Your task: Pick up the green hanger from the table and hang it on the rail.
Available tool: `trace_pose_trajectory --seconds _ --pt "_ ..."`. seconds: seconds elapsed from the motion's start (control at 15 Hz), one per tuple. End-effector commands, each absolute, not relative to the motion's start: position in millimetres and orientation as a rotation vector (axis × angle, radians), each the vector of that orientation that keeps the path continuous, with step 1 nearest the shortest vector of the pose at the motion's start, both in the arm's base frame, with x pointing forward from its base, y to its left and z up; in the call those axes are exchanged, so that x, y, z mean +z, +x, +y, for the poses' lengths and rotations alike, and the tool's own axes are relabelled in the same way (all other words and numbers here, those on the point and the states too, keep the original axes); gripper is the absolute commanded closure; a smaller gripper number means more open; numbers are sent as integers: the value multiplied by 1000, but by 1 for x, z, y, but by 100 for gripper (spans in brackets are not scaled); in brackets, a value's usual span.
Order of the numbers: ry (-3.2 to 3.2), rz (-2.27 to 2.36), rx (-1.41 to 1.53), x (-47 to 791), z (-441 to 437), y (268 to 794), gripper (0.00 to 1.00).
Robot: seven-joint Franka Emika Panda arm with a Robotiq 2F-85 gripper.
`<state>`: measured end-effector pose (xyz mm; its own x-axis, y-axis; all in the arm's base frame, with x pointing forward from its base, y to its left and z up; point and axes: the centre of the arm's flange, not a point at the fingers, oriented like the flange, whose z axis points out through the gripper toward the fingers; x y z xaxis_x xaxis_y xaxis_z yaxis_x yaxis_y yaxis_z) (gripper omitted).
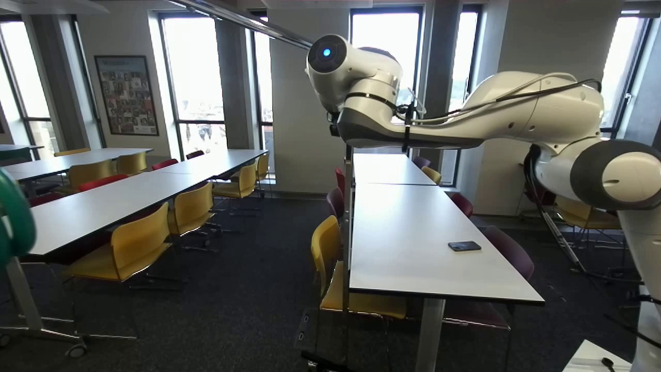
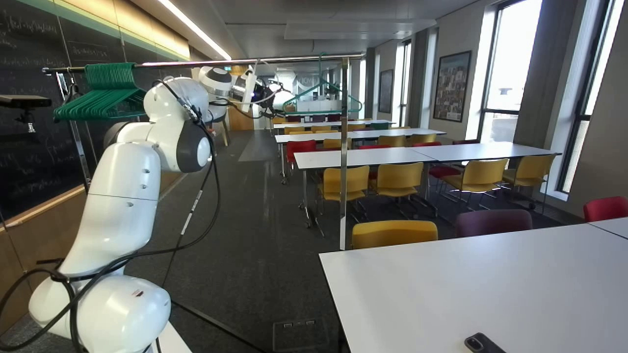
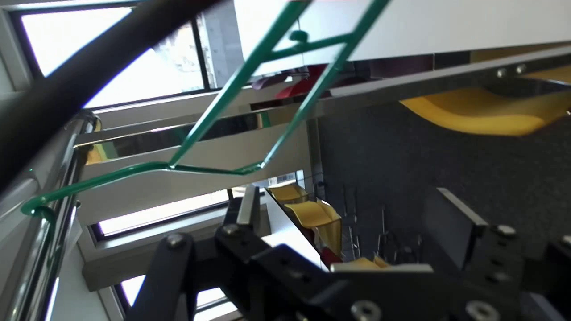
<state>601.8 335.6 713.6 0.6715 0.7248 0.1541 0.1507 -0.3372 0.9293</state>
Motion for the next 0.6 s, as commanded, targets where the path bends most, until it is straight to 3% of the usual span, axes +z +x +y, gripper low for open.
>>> trace_pose_trajectory --seconds 0.0,0.53 --pt "2006 690 852 706 333 545 0" --pt "2554 692 941 646 318 520 0"
